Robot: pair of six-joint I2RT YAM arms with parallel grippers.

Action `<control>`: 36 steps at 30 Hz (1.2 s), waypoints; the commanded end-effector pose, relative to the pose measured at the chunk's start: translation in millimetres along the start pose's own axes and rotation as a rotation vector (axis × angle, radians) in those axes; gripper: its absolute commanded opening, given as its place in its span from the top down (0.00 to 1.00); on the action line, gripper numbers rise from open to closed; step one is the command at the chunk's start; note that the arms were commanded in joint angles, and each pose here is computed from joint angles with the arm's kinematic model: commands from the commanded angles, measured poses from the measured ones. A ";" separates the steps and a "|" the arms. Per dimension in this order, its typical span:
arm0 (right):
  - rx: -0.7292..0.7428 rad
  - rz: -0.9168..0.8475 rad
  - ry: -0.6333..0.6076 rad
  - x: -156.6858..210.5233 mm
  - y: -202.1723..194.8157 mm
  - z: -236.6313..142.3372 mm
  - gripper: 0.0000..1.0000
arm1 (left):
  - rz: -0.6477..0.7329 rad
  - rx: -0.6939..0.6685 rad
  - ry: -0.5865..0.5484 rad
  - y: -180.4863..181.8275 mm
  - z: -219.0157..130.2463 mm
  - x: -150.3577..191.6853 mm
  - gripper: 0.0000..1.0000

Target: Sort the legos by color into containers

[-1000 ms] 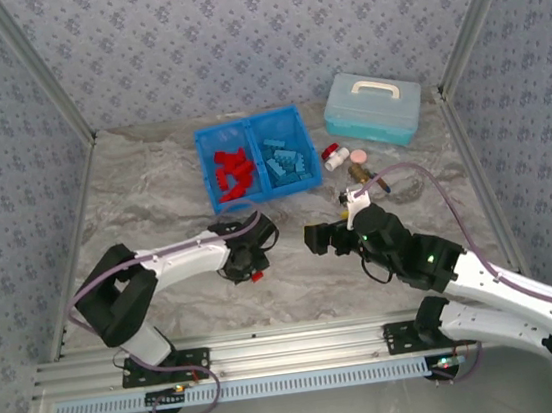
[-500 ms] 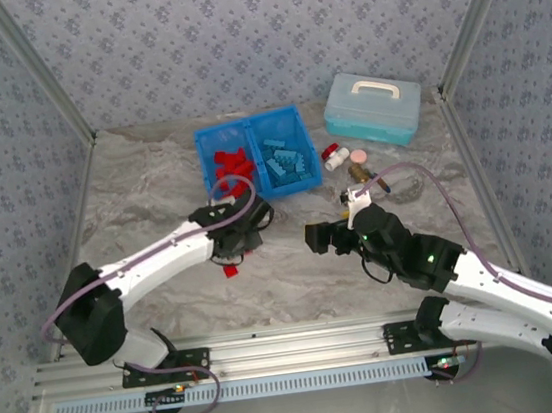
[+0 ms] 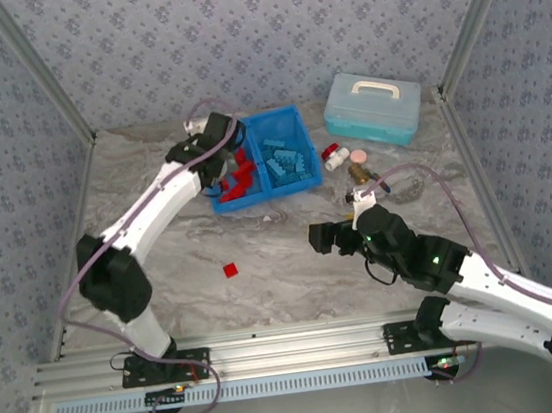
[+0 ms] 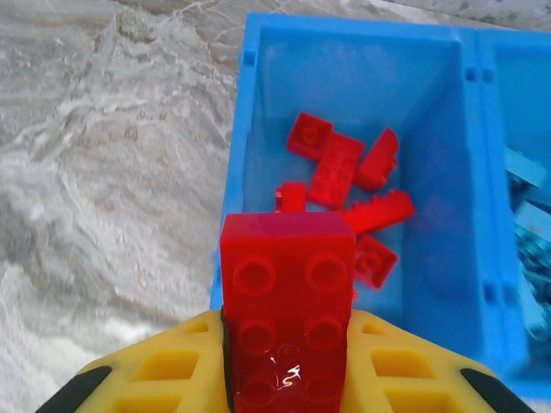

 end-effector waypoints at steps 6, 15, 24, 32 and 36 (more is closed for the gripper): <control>-0.010 0.054 -0.019 -4.0 -1.8 -13.5 0.00 | 0.177 -0.041 0.123 -30.8 55.9 -16.2 0.71; -0.011 0.058 -0.020 -3.2 -3.1 -16.9 0.00 | 0.178 -0.059 0.207 -38.3 80.8 0.0 0.62; -0.019 0.065 -0.028 -3.4 -2.2 -15.9 0.00 | 0.131 0.031 0.120 -30.2 30.1 -29.5 0.47; -0.014 0.072 -0.033 -2.9 -2.8 -14.5 0.00 | 0.037 0.180 0.012 3.6 -57.7 -21.5 0.47; -0.017 0.071 -0.042 -2.2 -2.7 -12.0 0.00 | -0.009 0.245 -0.010 28.7 -84.6 18.5 0.47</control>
Point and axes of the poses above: each hand's point on the last joint's axis, 136 mm out from that joint toward the fingers, its own z axis out along the fingers, its own y axis along the line the jaws close on, x = y × z, the point moved 8 cm from there along -z, back along the fingers, and after that the axes turned 4 degrees about z, right-handed, at the moved point
